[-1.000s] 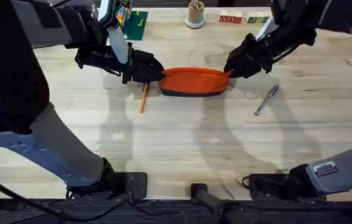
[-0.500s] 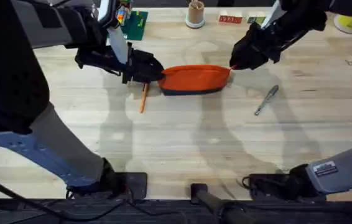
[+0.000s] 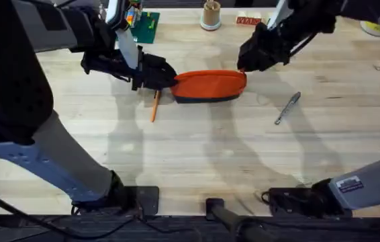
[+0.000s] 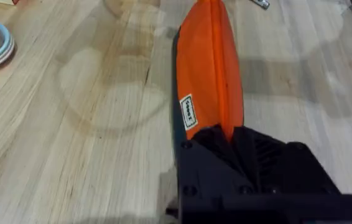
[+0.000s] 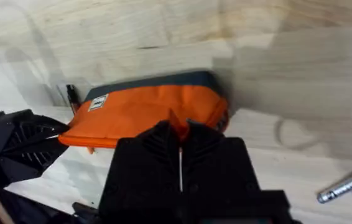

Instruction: Unzip the bag, pick up the pens from the table one at a time and place them inside, then zip the bag closed.

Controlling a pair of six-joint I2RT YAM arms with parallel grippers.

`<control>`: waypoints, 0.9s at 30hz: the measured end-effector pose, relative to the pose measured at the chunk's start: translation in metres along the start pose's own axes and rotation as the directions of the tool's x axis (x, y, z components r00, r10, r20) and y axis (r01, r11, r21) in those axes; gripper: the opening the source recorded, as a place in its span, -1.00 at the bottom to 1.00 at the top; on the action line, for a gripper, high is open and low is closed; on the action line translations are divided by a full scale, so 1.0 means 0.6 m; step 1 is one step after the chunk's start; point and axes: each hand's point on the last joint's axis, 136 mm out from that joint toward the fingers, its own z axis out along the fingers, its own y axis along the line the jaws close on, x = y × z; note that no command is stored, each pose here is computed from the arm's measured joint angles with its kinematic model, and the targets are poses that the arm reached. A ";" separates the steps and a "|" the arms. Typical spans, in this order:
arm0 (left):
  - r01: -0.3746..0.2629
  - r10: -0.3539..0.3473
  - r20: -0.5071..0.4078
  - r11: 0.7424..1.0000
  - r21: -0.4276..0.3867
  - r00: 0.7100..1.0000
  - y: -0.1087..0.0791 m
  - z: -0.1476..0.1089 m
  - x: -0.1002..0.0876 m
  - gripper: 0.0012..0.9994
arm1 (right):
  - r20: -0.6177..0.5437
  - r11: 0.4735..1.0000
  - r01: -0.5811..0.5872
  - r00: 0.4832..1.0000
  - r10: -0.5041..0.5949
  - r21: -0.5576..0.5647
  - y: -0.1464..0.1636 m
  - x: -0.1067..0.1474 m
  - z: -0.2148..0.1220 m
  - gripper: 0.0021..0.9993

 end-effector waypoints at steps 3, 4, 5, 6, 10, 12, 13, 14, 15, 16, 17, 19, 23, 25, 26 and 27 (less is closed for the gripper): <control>0.000 0.000 0.000 1.000 -0.001 1.000 0.000 -0.001 0.000 -0.92 | 0.012 0.999 0.036 0.999 -0.036 -0.006 0.013 0.000 0.004 -0.94; 0.001 -0.001 0.000 1.000 -0.002 1.000 0.001 -0.001 0.001 -0.92 | 0.015 0.999 0.047 0.999 -0.047 -0.010 0.018 0.000 0.005 -0.94; 0.001 -0.001 0.000 1.000 -0.002 1.000 0.001 -0.001 0.001 -0.92 | 0.018 0.998 0.058 0.998 -0.058 -0.010 0.022 0.001 0.007 -0.94; 0.000 0.000 0.000 1.000 -0.002 1.000 0.001 -0.001 0.000 -0.92 | 0.020 0.998 0.069 0.997 -0.069 -0.011 0.025 0.002 0.008 -0.94; 0.001 -0.001 -0.001 1.000 -0.002 1.000 0.001 -0.001 0.001 -0.92 | 0.036 0.994 0.108 0.994 -0.107 -0.022 0.044 0.004 0.013 -0.94; 0.001 -0.001 -0.001 1.000 -0.003 1.000 0.001 -0.001 0.001 -0.92 | 0.043 0.991 0.127 0.991 -0.126 -0.029 0.055 0.005 0.016 -0.94; 0.002 -0.002 -0.001 1.000 -0.003 1.000 0.001 -0.002 0.001 -0.92 | 0.047 0.990 0.137 0.990 -0.135 -0.035 0.061 0.006 0.017 -0.94; 0.002 -0.002 -0.001 1.000 -0.003 1.000 0.001 -0.002 0.001 -0.92 | 0.051 0.988 0.147 0.988 -0.145 -0.039 0.067 0.007 0.018 -0.94; 0.002 -0.002 -0.001 1.000 -0.003 1.000 0.001 -0.002 0.001 -0.92 | 0.054 0.987 0.157 0.986 -0.155 -0.045 0.073 0.008 0.019 -0.94; 0.001 -0.001 -0.001 1.000 -0.003 1.000 0.001 -0.002 0.001 -0.92 | 0.057 0.985 0.167 0.985 -0.164 -0.049 0.079 0.010 0.021 -0.94; 0.001 -0.001 -0.001 1.000 -0.003 1.000 0.001 -0.002 0.001 -0.92 | 0.058 0.983 0.177 0.983 -0.174 -0.053 0.085 0.013 0.022 -0.94; 0.002 -0.002 -0.001 1.000 -0.003 1.000 0.001 -0.002 0.001 -0.92 | 0.064 0.979 0.196 0.979 -0.192 -0.061 0.096 0.016 0.025 -0.94; 0.001 -0.001 -0.002 1.000 -0.003 1.000 0.001 -0.002 0.001 -0.92 | 0.074 0.971 0.230 0.972 -0.225 -0.070 0.115 0.023 0.029 -0.94; 0.001 -0.001 -0.002 1.000 -0.003 1.000 0.001 -0.002 0.002 -0.92 | 0.080 0.965 0.248 0.967 -0.242 -0.079 0.126 0.027 0.031 -0.94; 0.002 -0.002 -0.002 1.000 -0.003 1.000 0.001 -0.002 0.002 -0.92 | 0.083 0.963 0.257 0.965 -0.250 -0.083 0.131 0.028 0.032 -0.94; 0.002 -0.002 -0.002 1.000 -0.003 1.000 0.001 -0.002 0.002 -0.92 | 0.086 0.960 0.267 0.962 -0.259 -0.088 0.137 0.031 0.033 -0.94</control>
